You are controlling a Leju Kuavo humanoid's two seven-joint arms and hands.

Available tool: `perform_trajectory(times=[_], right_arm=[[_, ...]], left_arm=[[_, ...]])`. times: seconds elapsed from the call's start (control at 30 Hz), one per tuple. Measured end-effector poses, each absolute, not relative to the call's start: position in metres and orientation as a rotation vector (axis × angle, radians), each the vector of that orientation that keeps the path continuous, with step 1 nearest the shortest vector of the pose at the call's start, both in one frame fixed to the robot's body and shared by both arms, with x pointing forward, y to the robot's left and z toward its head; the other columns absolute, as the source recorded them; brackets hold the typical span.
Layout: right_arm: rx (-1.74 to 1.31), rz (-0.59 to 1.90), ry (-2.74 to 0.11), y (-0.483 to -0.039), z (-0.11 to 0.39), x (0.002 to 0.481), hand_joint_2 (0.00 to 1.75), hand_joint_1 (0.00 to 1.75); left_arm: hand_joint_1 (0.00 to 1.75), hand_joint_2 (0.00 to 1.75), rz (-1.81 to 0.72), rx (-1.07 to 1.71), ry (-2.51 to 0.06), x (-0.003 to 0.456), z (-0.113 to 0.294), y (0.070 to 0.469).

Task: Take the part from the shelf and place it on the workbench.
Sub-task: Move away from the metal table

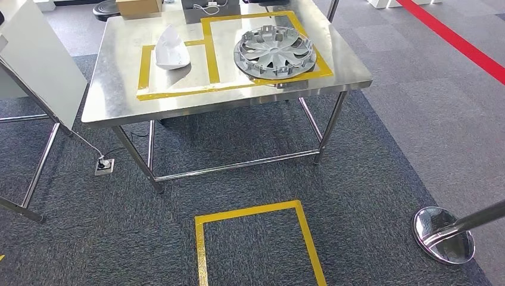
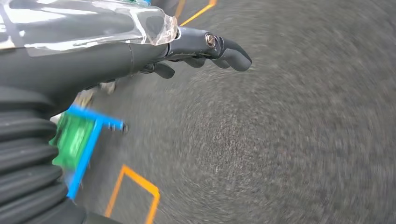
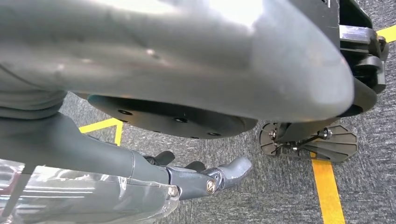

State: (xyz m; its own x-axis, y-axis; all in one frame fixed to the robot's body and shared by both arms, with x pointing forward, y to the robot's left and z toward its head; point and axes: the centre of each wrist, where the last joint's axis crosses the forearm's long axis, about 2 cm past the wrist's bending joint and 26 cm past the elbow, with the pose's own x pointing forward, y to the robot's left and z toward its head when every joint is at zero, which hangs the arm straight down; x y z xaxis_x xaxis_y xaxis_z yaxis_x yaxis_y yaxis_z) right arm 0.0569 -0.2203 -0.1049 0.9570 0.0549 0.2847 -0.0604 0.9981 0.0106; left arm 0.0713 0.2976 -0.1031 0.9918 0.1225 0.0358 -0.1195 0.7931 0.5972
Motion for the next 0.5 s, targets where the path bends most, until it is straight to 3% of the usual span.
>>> perform_trajectory(times=[0.03, 0.07, 0.1, 0.17, 0.2, 0.37, 0.5], right_arm=[[0.018, 0.058, -0.289, -0.221, -0.105, 0.057, 0.0, 0.0], [0.016, 0.058, -0.29, -0.221, -0.105, 0.057, 0.0, 0.0], [0.013, 0.058, -0.289, -0.222, -0.105, 0.057, 0.44, 0.0], [0.0, 0.055, -0.286, -0.223, -0.105, 0.057, 1.31, 0.0], [-0.011, 0.052, -0.284, -0.224, -0.105, 0.057, 1.75, 0.0], [-0.071, 0.02, -0.281, -0.227, -0.105, 0.057, 1.75, 0.0], [-0.103, 0.009, -0.286, -0.229, -0.106, 0.057, 1.75, 0.0]], left_arm=[[0.0, 0.87, 0.189, 0.653, 0.016, 0.07, -0.103, 0.293], [0.0, 0.87, 0.25, 0.65, 0.031, 0.068, -0.103, 0.288], [0.0, 0.87, 0.301, 0.634, 0.047, 0.067, -0.103, 0.283], [0.0, 1.75, 0.346, 0.586, 0.067, 0.066, -0.103, 0.273], [0.0, 1.75, 0.326, 0.567, 0.063, 0.066, -0.103, 0.268], [0.0, 1.75, 0.056, 0.515, -0.045, 0.069, -0.102, 0.249], [0.0, 1.75, -0.006, 0.495, -0.075, 0.07, -0.102, 0.244]])
